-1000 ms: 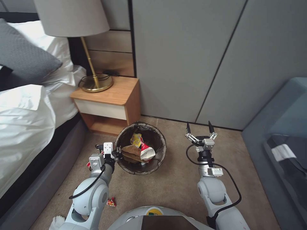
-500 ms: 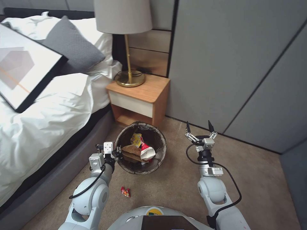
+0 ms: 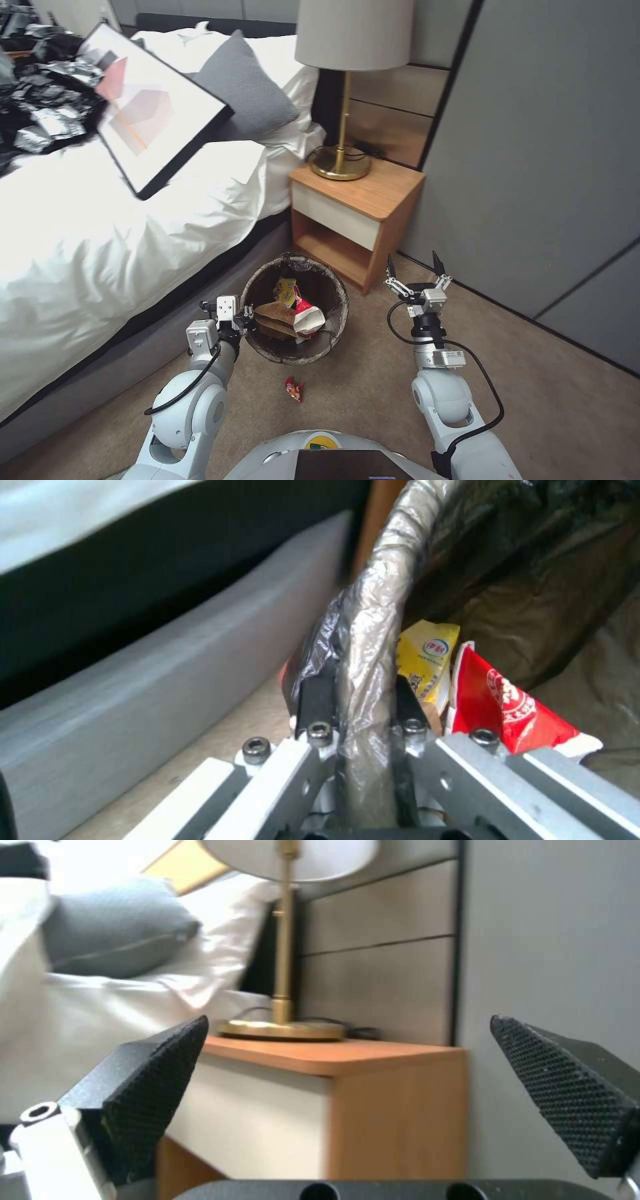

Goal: Pick up the trash bin, then pick up the garbage from the floor and place it into the trash bin.

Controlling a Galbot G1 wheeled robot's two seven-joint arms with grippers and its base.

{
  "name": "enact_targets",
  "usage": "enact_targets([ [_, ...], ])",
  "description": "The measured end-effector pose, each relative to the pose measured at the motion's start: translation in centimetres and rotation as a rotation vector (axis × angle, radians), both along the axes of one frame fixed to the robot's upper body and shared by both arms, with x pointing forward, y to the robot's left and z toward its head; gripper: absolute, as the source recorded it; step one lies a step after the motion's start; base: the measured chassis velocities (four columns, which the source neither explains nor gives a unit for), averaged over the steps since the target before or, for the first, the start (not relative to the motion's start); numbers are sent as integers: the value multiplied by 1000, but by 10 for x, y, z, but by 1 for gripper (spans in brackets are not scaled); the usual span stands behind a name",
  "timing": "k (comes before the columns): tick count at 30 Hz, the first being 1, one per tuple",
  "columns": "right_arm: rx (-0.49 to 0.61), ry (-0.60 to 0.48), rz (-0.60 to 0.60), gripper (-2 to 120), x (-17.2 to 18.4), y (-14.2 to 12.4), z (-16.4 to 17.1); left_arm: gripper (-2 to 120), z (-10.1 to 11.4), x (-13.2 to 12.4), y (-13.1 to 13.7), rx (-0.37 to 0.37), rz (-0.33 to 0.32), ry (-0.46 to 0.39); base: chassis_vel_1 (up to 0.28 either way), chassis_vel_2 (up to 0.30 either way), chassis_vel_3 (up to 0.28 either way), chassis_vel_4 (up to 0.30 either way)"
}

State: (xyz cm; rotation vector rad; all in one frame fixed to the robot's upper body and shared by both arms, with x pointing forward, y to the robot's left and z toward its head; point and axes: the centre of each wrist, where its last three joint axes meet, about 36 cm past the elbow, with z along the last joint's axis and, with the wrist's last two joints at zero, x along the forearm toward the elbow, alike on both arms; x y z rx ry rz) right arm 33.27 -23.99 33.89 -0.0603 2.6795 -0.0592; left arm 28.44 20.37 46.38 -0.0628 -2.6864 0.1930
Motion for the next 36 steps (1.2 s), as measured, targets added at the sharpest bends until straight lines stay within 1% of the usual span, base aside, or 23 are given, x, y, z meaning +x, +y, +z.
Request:
enact_targets([
  [18,-5,-5,10,99,0,0,2,0,1,0,-1,-2,-4,-4,112,122,116,119],
  [20,-6,-5,12,99,1,0,2,0,1,0,-1,-5,-11,-13,62,78,17,45],
  [22,-8,-6,16,99,1,0,2,0,-3,1,-1,-10,-17,-40,0,0,0,0],
  [28,-9,-6,20,99,1,0,2,0,-5,1,-3,-20,-21,-66,0,0,0,0],
  [36,-11,-11,27,99,1,1,3,0,-5,1,-3,-26,-23,-80,0,0,0,0],
])
